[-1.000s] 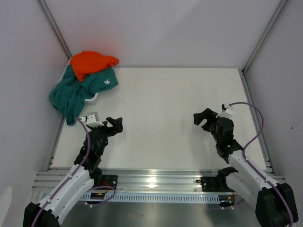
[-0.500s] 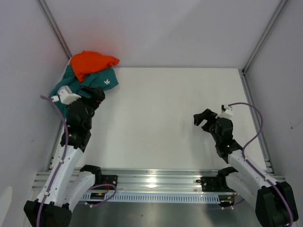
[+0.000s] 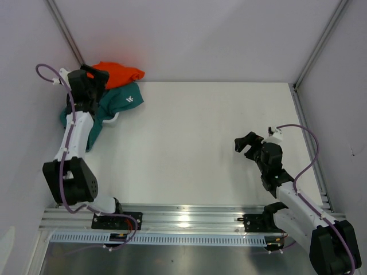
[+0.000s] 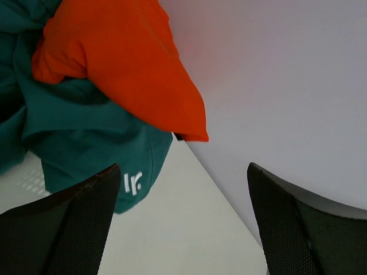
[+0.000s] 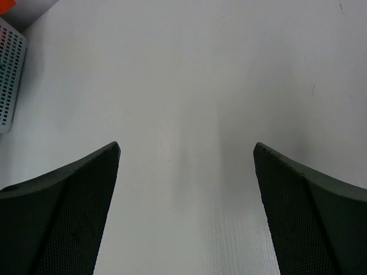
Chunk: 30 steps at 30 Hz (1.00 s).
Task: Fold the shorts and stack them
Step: Grab the shorts from the pile
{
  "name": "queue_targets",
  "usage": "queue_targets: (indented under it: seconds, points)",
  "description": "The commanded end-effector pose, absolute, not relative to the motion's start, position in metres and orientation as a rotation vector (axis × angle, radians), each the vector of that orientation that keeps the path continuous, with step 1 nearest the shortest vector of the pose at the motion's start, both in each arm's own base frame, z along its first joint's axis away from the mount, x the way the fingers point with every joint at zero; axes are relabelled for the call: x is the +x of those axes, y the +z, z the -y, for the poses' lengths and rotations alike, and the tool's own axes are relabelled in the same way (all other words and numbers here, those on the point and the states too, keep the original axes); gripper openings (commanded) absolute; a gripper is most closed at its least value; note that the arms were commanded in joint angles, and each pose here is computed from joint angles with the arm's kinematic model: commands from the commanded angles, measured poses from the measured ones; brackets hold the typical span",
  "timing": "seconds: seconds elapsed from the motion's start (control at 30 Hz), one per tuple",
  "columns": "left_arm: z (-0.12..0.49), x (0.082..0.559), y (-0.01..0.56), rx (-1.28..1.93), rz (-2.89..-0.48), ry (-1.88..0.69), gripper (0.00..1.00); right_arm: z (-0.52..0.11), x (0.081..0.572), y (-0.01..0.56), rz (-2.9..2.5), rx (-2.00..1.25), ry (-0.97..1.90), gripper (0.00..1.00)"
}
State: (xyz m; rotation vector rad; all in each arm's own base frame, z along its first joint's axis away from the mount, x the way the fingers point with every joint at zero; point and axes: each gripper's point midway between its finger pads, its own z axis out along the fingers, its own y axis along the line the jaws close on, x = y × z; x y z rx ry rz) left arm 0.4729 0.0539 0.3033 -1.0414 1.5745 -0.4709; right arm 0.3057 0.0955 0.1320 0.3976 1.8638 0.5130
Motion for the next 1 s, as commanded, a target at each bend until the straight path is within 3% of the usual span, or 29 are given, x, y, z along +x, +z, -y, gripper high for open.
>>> queue_targets:
  seconds: [0.0,0.37,0.8,0.97]
  points:
    - [-0.069,0.497,0.328,-1.105,-1.532,-0.567,0.92,-0.095,0.308,0.143,-1.825,0.400,0.512,0.99]
    - [-0.100,0.577,0.269,-1.284,-1.569,-0.567,0.83,-0.094,0.308,0.144,-1.821,0.402,0.506,0.99]
    - [-0.123,0.590,0.215,-1.446,-1.546,-0.447,0.83,-0.097,0.310,0.143,-1.826,0.401,0.518,0.99]
    - [-0.128,0.607,0.195,-1.478,-1.554,-0.441,0.74,-0.097,0.311,0.143,-1.826,0.400,0.516,0.99]
